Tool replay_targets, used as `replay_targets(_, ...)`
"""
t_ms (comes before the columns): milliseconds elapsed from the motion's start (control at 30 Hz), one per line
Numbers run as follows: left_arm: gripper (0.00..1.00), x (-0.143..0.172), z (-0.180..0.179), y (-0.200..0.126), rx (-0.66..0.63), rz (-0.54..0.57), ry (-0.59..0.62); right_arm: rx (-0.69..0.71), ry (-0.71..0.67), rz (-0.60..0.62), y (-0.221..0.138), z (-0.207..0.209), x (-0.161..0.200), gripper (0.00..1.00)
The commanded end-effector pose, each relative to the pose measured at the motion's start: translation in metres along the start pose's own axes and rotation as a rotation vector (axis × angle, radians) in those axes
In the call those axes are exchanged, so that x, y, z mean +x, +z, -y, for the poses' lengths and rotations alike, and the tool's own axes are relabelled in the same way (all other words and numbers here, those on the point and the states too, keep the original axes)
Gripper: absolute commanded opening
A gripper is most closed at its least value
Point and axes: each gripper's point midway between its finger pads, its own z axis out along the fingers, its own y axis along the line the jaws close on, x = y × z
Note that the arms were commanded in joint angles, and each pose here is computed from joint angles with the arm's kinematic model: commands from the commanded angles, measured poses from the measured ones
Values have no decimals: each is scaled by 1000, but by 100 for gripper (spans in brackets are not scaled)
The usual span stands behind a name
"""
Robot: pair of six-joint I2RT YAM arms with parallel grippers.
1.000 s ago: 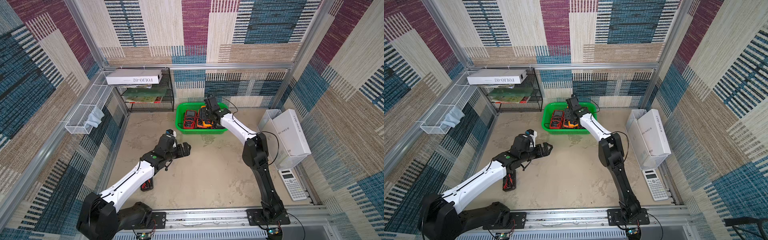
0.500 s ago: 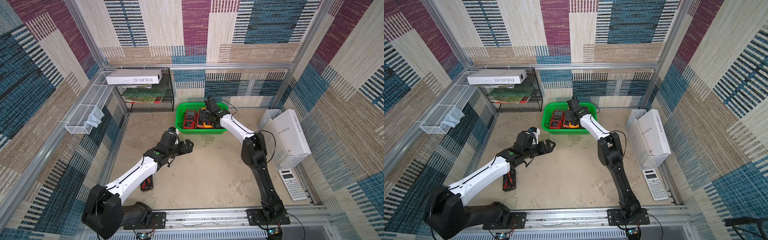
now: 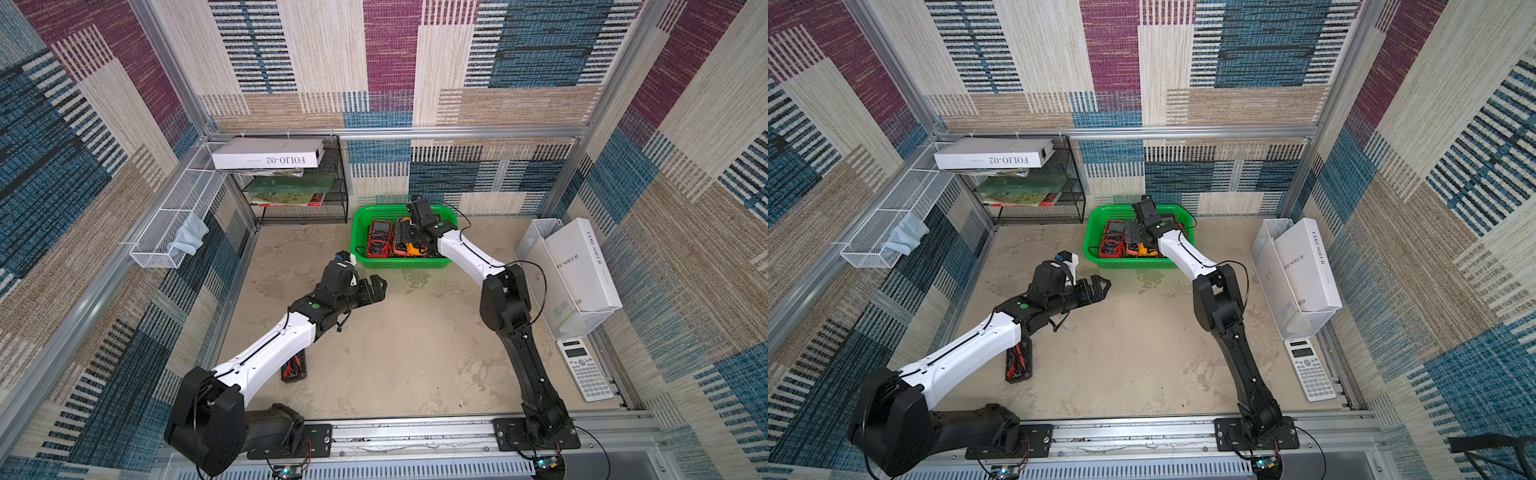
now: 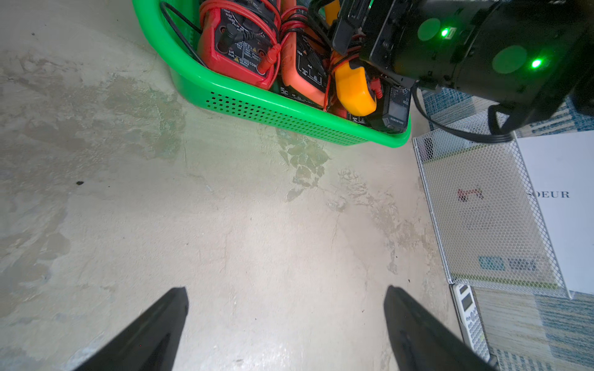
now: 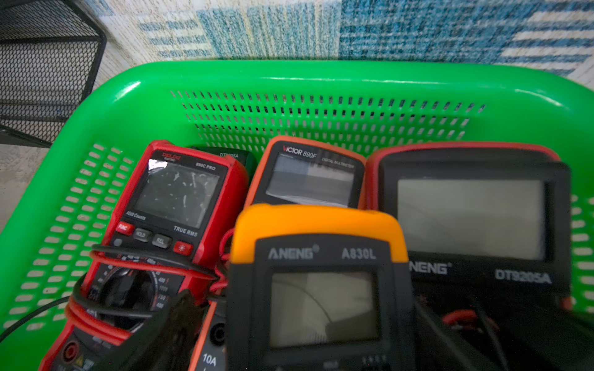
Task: Put the multimeter into the basket
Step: Place the multimeter in the basket.
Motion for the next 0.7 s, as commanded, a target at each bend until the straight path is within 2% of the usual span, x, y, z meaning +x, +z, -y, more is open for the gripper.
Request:
replay_targets(0, 100, -9, 4, -2, 12, 37, -1, 16, -10, -18, -3, 4, 3, 100)
replay_targets(667, 100, -12, 7, -17, 15, 59, 22, -6, -9, 60, -36, -10, -33, 100)
